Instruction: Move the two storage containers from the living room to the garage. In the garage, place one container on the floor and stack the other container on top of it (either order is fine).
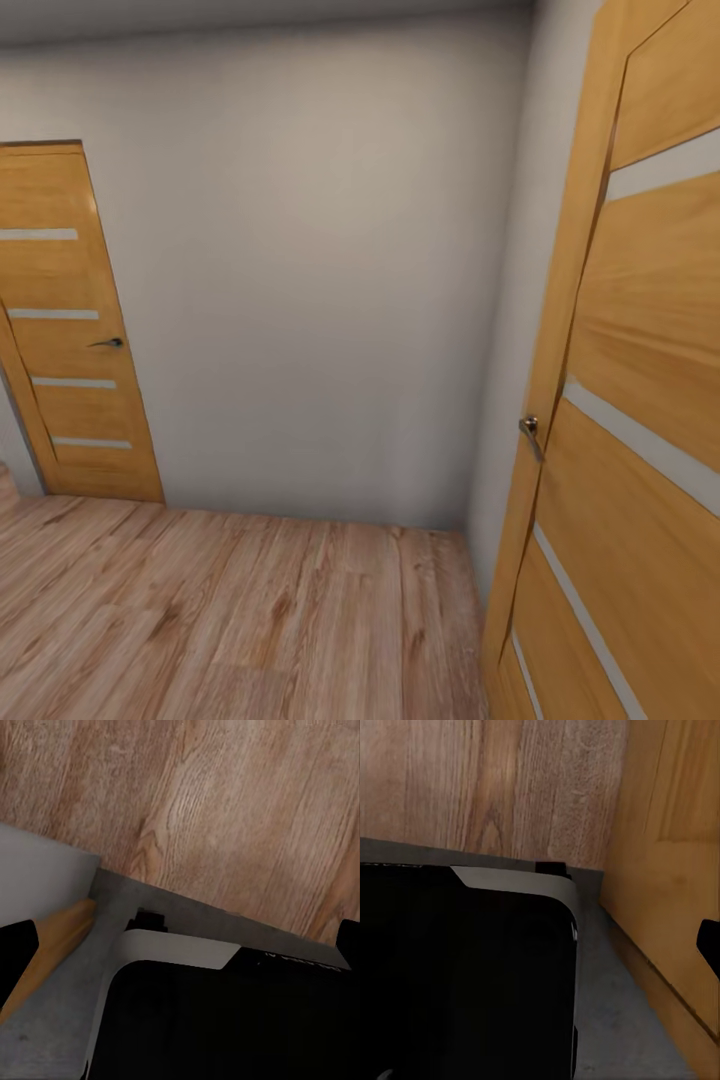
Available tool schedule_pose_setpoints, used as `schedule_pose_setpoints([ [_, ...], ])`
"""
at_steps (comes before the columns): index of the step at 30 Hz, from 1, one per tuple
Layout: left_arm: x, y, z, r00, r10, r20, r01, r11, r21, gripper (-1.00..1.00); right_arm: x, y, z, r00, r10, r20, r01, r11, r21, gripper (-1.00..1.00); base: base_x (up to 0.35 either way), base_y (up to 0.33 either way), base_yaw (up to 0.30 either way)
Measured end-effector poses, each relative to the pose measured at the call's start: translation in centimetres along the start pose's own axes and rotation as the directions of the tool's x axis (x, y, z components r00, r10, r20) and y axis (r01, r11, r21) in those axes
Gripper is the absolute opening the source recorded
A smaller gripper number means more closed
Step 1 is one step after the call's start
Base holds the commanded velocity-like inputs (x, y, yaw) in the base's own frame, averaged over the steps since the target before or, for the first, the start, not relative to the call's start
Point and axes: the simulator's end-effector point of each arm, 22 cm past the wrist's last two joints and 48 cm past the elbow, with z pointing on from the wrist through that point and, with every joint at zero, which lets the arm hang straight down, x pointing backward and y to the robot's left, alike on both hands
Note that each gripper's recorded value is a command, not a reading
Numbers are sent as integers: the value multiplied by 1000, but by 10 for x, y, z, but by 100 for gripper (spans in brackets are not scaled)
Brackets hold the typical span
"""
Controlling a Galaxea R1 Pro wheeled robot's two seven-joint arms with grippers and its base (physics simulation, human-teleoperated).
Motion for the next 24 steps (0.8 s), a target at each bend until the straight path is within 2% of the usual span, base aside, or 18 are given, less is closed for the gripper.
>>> schedule_pose_setpoints([
  [24,0,1,0,1000,-2,0,2,1000,-1,100,0,-3,0,1000,-3,-1,3,1000,4,100,312,0,0],
])
